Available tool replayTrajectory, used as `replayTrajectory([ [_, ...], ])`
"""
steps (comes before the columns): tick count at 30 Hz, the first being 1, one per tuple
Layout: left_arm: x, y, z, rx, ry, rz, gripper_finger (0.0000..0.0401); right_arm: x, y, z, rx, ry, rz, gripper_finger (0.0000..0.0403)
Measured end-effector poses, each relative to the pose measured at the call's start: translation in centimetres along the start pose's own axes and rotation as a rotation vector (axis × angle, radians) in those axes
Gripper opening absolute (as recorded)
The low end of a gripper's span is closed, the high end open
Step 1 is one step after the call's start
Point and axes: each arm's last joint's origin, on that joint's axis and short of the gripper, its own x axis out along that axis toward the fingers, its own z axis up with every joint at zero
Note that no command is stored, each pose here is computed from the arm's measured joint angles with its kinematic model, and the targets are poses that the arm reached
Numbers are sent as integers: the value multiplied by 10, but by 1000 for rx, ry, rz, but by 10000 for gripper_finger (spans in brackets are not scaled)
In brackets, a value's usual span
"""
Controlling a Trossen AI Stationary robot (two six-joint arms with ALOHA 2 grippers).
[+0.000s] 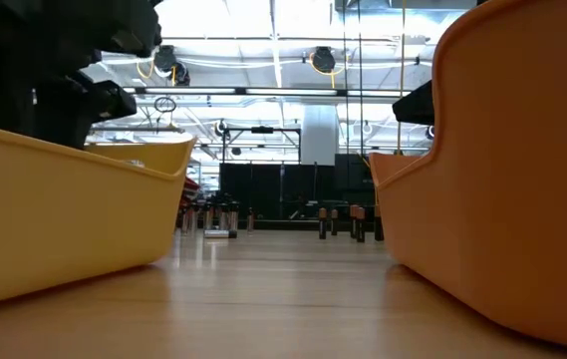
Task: Sort batteries
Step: Put the silver battery into the yellow bin
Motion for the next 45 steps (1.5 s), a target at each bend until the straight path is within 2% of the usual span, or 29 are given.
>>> replayTrajectory([
  [10, 14, 24, -16, -80, 118, 83, 165, 0, 0, -1, -1, 4, -2, 82],
  [17, 12, 36, -24, -117, 195, 195, 166, 0, 0, -1, -3, 4, -2, 82],
  [22, 10, 40, -26, -118, 217, 215, 166, 0, 0, -1, -7, 6, -3, 82],
  [26, -4, 39, -25, -118, 189, 202, 166, 0, 0, -1, -1, 6, -1, 82],
  [30, -30, 39, -28, -142, 150, 186, 166, -1, 1, -1, -1, 6, 4, 82],
  [34, -59, 40, -29, -136, 42, 170, 166, -1, 1, -1, 24, 4, 0, 82],
  [39, -77, 54, -31, -124, -91, 292, 166, 3, 6, -2, 49, 6, -11, 82],
  [42, -77, 68, -30, -112, -107, 358, 166, 14, 23, 2, 28, 3, -2, 82],
  [45, -78, 83, -24, -113, -120, 378, 166, 26, 44, 6, -35, 17, 13, 82],
])
